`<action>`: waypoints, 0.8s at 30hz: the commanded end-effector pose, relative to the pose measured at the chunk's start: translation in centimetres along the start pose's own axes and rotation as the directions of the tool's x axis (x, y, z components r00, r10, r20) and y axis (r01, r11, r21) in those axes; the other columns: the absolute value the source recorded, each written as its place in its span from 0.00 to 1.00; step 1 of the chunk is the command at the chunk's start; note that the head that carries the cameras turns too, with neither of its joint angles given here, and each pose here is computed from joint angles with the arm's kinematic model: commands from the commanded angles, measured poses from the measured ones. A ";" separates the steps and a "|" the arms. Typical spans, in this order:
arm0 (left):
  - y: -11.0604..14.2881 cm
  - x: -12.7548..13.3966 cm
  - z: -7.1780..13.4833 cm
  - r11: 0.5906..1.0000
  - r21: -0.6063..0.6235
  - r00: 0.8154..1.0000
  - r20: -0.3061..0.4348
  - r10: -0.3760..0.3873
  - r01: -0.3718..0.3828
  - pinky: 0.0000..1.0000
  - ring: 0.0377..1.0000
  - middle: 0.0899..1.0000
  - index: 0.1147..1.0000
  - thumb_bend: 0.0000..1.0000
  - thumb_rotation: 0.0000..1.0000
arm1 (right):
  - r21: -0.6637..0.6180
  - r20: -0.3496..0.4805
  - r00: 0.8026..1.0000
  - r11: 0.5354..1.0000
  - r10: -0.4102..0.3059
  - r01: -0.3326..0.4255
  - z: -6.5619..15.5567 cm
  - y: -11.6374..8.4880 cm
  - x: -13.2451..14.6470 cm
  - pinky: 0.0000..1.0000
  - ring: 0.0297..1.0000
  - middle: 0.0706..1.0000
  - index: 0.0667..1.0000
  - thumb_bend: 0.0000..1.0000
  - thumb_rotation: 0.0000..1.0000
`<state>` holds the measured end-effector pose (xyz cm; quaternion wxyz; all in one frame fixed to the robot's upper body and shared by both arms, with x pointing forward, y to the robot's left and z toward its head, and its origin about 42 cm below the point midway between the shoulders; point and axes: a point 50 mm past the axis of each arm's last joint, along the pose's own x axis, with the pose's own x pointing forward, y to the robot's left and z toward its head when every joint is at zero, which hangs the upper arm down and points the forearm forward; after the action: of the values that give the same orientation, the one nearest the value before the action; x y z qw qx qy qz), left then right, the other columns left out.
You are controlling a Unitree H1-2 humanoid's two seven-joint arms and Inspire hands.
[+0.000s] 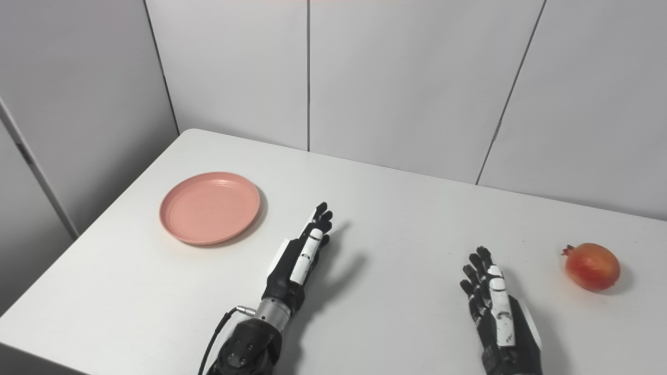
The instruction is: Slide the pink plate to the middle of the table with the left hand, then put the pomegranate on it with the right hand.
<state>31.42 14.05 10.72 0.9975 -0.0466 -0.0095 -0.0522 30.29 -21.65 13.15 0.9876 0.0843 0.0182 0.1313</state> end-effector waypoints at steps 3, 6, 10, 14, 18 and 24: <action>-1.6 -0.1 -0.8 1.000 -0.010 0.999 -0.028 -0.029 0.029 1.00 0.99 1.00 1.00 0.40 1.00 | -0.012 0.099 0.995 0.999 0.031 -0.030 1.7 0.4 0.3 1.00 1.00 1.00 1.00 0.21 1.00; -1.6 -0.1 -0.9 1.000 -0.008 0.999 -0.026 -0.030 0.029 1.00 0.99 1.00 1.00 0.42 1.00 | -0.011 0.096 0.995 1.000 0.025 -0.024 1.8 0.5 0.2 1.00 1.00 1.00 1.00 0.20 1.00; -1.6 -0.2 -0.9 1.000 -0.003 0.999 -0.024 -0.030 0.030 1.00 0.99 1.00 1.00 0.42 1.00 | -0.006 0.092 0.995 1.000 0.026 -0.025 1.8 0.5 0.1 1.00 1.00 1.00 1.00 0.19 1.00; -1.6 -0.3 -0.9 0.999 0.002 0.999 -0.017 -0.032 0.032 1.00 0.99 1.00 1.00 0.43 1.00 | -0.016 0.097 0.995 1.000 0.024 -0.023 2.0 0.6 0.0 1.00 1.00 1.00 1.00 0.18 1.00; -1.7 -0.3 -0.6 0.999 0.013 0.999 -0.010 -0.031 0.031 1.00 0.99 1.00 1.00 0.43 1.00 | -0.014 0.096 0.995 1.000 0.019 -0.018 2.0 0.7 -0.1 1.00 1.00 1.00 1.00 0.18 1.00; -1.6 -0.5 0.6 0.999 0.036 0.998 0.039 -0.042 0.041 1.00 0.99 1.00 1.00 0.45 1.00 | -0.015 0.087 0.996 1.000 0.014 -0.012 2.0 0.9 0.0 1.00 1.00 1.00 1.00 0.18 1.00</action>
<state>31.01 13.35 10.92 0.9977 -0.0280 -0.0169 -0.0585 29.57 -21.43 13.59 0.9878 0.0858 0.0099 0.1299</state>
